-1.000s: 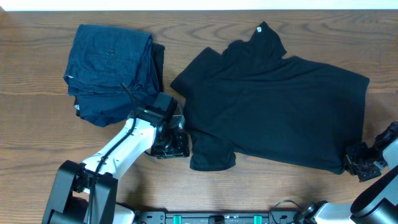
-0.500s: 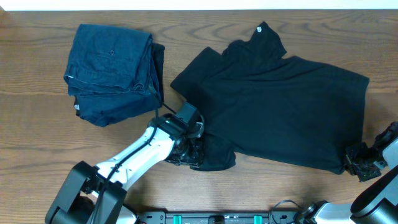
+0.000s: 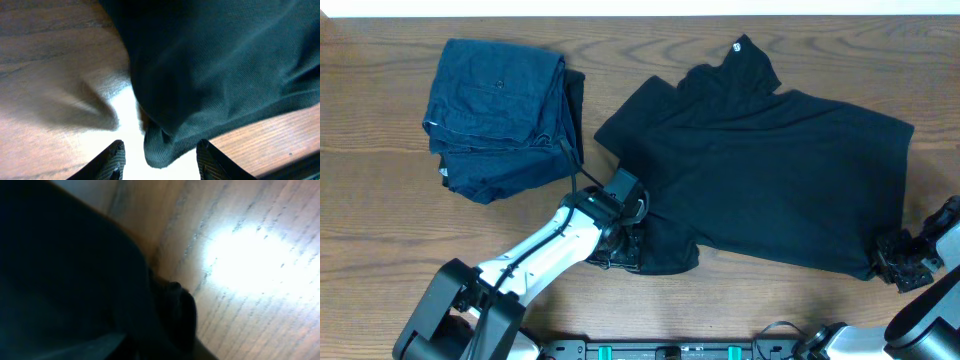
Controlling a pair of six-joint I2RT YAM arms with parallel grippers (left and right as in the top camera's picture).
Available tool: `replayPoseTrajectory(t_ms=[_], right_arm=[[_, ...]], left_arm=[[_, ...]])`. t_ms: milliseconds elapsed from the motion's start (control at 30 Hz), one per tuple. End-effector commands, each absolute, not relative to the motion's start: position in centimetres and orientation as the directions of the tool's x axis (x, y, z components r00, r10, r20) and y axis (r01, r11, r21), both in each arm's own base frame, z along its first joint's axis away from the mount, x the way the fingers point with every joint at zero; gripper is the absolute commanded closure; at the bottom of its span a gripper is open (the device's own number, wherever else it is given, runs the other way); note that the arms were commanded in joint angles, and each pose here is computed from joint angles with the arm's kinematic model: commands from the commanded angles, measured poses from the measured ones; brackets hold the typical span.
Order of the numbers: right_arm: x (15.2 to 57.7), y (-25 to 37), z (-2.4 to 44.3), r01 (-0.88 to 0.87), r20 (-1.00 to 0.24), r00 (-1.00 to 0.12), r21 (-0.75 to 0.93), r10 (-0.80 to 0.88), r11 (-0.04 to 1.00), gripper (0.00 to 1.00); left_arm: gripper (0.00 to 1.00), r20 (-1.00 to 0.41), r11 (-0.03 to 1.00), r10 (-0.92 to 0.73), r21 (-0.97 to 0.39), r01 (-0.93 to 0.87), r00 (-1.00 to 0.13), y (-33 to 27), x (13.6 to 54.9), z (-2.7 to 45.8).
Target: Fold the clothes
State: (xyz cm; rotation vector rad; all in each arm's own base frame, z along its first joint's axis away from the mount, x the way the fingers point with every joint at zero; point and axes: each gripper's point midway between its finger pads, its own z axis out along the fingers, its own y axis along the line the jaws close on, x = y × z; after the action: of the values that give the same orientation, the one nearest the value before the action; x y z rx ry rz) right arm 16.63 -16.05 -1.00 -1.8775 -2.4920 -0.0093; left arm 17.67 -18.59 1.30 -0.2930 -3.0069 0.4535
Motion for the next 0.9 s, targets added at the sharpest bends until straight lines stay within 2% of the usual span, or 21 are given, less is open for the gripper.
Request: replayPoseTrajectory(t_ms=[0,100,233,267,367,633,800,833,867], right_arm=[[13.6,-14.4,-3.5,0.955,0.108,-0.261,-0.113,0.959,0.273,0.62],[13.6,-14.4,-3.5,0.955,0.109,-0.261,-0.114,0.959,0.273,0.53],[13.4,-14.2,-3.5,0.954,0.118,-0.26,-0.12,0.958,0.274,0.51],[13.4,-14.2,-3.5,0.954,0.119,-0.26,-0.12,0.958,0.274,0.48],[13.2,-14.1,-3.4,0.953,0.123,-0.26,-0.125,0.958,0.274,0.44],[13.5,-14.6,-3.5,0.954,0.102,-0.261,-0.122,0.96,0.273,0.42],[14.4,-14.7,-3.4,0.962,0.102,-0.253,-0.075,0.962,0.261,0.45],[14.4,-14.7,-3.3,0.961,0.105,-0.26,-0.069,0.96,0.268,0.44],[14.6,-14.8,-3.2,0.958,0.106,-0.273,-0.058,0.956,0.28,0.44]], left_arm=[[0.52,0.066,0.946,0.196,-0.277,0.17,-0.978,-18.0,17.3,0.5],[0.52,0.059,0.944,0.196,-0.28,0.172,-0.979,-18.1,17.3,0.4],[0.52,0.055,0.945,0.19,-0.283,0.167,-0.98,-18.2,17.5,0.4],[0.52,0.054,0.944,0.19,-0.283,0.167,-0.98,-18.2,17.5,0.4],[0.52,0.054,0.944,0.19,-0.283,0.167,-0.98,-18.2,17.5,0.4],[0.52,0.041,0.942,0.19,-0.289,0.171,-0.981,-18.4,17.8,0.4],[0.53,0.023,0.938,0.191,-0.297,0.176,-0.981,-18.7,18.2,0.5],[0.57,0.021,0.938,0.191,-0.298,0.176,-0.981,-18.7,18.2,0.5],[0.58,0.021,0.938,0.191,-0.298,0.176,-0.981,-18.7,18.2,0.5]])
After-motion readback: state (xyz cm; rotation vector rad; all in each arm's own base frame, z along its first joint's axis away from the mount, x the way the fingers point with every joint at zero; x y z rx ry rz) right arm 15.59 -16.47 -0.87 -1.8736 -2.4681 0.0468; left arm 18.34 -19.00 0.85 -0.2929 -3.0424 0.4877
